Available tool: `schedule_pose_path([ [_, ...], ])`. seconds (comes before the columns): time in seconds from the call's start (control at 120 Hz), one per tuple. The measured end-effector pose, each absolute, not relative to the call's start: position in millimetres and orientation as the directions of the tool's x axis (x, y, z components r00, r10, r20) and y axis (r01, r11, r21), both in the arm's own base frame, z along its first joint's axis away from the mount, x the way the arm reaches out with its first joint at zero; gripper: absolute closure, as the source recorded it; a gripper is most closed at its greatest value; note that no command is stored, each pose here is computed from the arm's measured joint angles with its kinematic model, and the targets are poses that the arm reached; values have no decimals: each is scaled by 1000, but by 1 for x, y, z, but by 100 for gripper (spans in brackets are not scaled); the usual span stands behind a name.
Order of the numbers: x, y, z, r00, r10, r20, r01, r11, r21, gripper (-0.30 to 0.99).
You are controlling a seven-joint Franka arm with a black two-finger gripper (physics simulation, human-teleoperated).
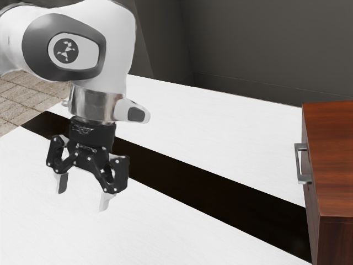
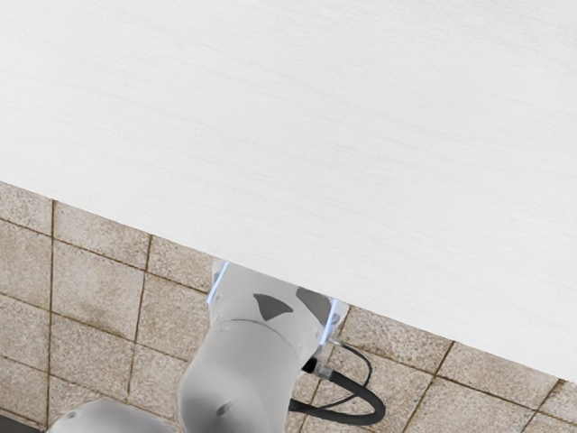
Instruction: Pull the drawer handle with one arm to open the drawer
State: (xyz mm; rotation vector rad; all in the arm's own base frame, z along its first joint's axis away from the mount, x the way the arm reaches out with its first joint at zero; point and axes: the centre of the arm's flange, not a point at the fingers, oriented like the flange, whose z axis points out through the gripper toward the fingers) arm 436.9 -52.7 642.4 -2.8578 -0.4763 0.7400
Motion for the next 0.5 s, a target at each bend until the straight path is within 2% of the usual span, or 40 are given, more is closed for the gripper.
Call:
schedule_pose_path([
  [0.092,465,-30,640,804,517,-292,489,-856,-168,0],
  [0.192,483,-36,646,751,635,-179,625,-772,-113,0],
  [0.35,516,-63,647,647,759,-76,756,-651,-67,0],
  [0.5,548,-108,637,616,788,-4,788,-616,2,0],
])
